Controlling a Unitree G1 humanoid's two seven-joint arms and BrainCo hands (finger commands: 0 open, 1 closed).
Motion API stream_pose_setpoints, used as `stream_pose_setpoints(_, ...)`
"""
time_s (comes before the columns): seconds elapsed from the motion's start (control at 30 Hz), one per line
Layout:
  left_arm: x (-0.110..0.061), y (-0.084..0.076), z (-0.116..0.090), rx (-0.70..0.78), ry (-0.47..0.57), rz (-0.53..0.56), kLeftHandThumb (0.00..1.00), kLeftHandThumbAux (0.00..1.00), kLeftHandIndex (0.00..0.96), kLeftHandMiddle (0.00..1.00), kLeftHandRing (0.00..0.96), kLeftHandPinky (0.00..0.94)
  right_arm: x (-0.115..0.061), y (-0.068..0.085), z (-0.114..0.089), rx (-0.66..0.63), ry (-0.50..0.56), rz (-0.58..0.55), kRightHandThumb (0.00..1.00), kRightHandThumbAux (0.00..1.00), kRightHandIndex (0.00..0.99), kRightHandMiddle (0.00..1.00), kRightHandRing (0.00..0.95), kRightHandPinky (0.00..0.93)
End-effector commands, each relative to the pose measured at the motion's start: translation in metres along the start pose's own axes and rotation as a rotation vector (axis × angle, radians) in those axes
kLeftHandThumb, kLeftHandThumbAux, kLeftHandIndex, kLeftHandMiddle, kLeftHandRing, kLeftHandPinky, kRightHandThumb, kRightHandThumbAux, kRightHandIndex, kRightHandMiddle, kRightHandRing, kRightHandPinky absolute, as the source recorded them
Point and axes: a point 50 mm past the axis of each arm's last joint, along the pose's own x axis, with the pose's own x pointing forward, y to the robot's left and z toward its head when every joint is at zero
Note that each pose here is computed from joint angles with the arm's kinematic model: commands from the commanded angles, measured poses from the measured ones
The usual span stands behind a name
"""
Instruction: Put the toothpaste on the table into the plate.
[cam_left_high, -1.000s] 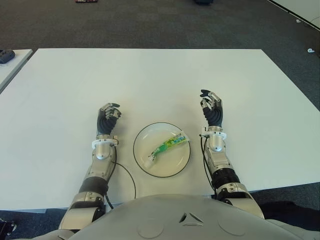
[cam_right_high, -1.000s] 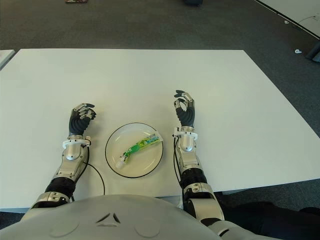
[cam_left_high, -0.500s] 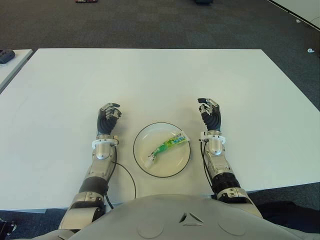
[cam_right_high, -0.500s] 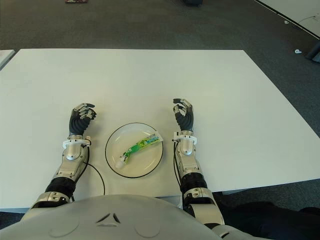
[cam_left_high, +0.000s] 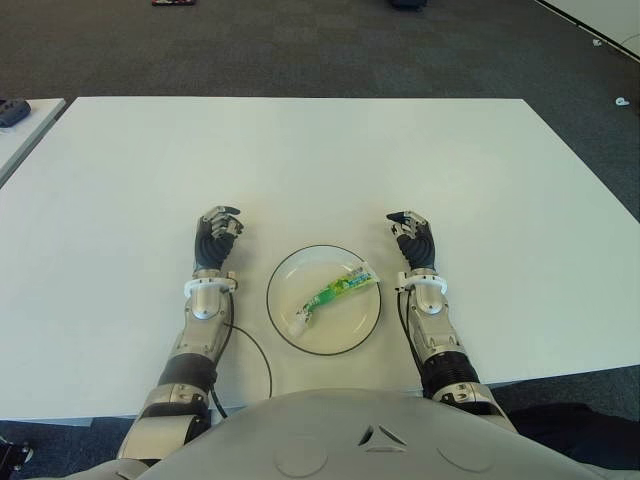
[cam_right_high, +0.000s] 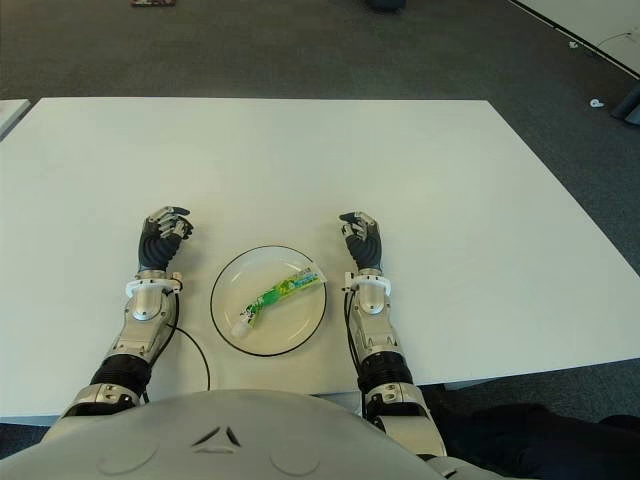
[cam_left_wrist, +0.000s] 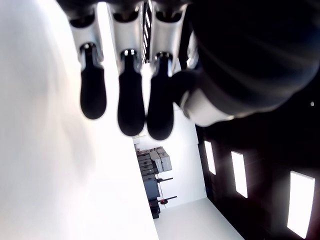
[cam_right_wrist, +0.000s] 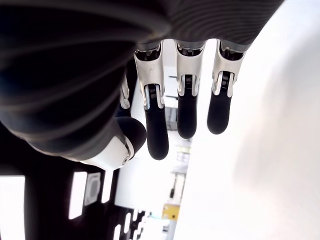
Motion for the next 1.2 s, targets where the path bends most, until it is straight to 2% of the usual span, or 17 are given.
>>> stream_pose_setpoints(0.03,-0.0031,-0.0028,-0.0032,0.01,0.02,-0.024,0.699,0.72,0.435,0.612,0.601,0.574,-0.0029,-0.0009,-0.0098,0.002,0.098,0.007,0.71,0.73,0.426,0.473,0.454,0.469)
stream_pose_setpoints(0.43,-0.003,-0.0033,-0.0027,0.006,0.012,-0.023,0.699,0.72,0.436,0.615,0.601,0.566,-0.0043,-0.0015,-0.0099,0.008,0.13,0.018,0.709,0.731,0.425,0.471,0.453,0.461)
stream_pose_setpoints(1.2,-0.0044,-0.0022,-0.0043,0.011,0.018,-0.024,0.698,0.72,0.435,0.609,0.596,0.563,-0.0053,-0.0025,-0.0093,0.029,0.117,0.021,0.71,0.73,0.427,0.475,0.455,0.464)
